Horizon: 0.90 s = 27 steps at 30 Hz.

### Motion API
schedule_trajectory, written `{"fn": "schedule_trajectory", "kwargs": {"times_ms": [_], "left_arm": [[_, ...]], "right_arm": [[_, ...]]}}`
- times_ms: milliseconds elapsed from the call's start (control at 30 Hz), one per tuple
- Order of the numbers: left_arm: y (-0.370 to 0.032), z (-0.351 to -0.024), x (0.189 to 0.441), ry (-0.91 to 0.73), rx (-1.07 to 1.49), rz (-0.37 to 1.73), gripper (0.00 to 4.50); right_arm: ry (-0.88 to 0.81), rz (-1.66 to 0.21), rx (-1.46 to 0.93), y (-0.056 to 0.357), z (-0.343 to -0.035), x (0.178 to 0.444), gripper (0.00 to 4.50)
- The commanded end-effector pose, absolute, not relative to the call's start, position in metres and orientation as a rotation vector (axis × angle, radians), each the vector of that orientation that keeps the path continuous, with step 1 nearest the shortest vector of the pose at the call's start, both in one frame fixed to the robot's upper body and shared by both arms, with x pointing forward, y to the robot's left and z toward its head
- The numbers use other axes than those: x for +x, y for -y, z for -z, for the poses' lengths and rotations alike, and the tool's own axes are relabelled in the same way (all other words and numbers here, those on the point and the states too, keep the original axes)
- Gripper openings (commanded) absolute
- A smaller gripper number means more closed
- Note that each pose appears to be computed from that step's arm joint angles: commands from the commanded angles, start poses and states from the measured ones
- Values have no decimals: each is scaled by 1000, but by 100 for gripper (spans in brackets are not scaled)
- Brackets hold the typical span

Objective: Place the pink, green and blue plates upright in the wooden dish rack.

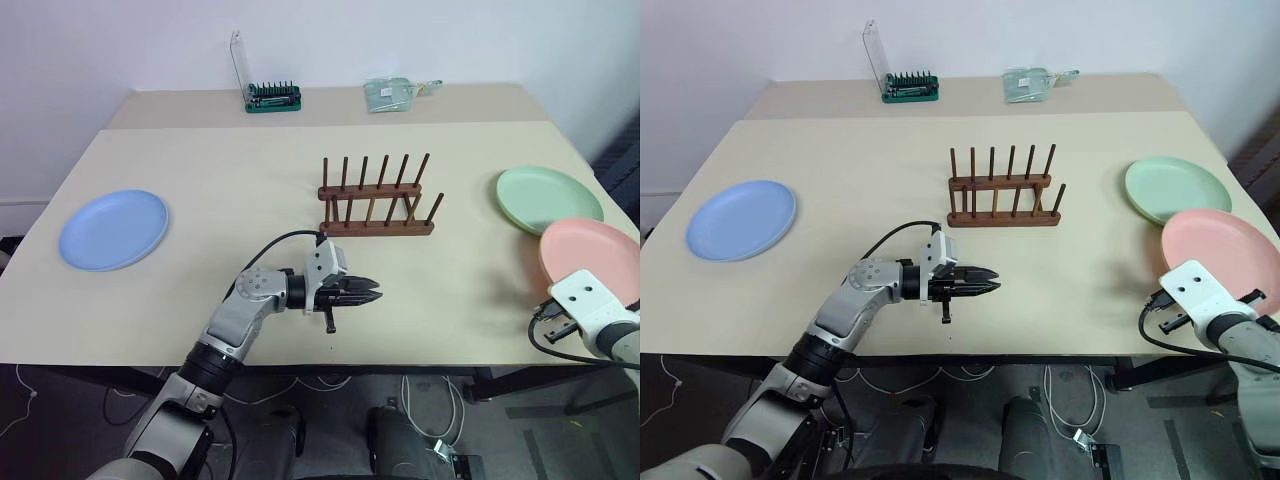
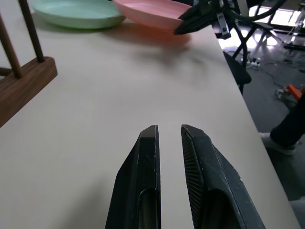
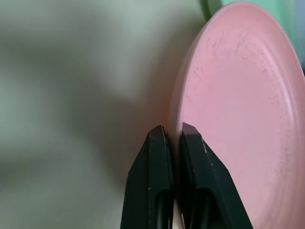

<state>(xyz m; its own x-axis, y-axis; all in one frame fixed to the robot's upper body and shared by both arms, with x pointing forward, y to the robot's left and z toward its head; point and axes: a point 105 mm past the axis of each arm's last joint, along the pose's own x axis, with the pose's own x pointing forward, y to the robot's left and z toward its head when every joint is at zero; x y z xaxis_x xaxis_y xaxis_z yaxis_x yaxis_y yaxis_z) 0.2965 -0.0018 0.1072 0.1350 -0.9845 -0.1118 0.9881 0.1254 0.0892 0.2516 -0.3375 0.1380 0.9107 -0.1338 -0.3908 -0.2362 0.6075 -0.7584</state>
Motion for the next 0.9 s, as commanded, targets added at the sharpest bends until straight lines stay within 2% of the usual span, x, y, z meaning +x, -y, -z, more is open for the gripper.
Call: {"fn": "schedule_trajectory", "kwargs": {"times_ms": [33,100,133,333,533,900], "left_arm": [[4,-117,299,17,155,1444,74],[5,-118,300,19,152,1444,74],[6,-118,300,20,151,1444,74],[2,-118,303,20,147,1412,74],[-8,-117,305,18,142,1354,74],[-14,-118,305,7,126,1313,74]], "right_arm": [[-153,-130,-930,302,-209,266,5],[145,-360,-677,237,-260,278,5],[229,-450,-586,215,-276,278,5],[339,-720,-137,161,-316,309,5],[234,-760,134,165,-316,339,5],[166,-749,386,185,-315,365,5]]}}
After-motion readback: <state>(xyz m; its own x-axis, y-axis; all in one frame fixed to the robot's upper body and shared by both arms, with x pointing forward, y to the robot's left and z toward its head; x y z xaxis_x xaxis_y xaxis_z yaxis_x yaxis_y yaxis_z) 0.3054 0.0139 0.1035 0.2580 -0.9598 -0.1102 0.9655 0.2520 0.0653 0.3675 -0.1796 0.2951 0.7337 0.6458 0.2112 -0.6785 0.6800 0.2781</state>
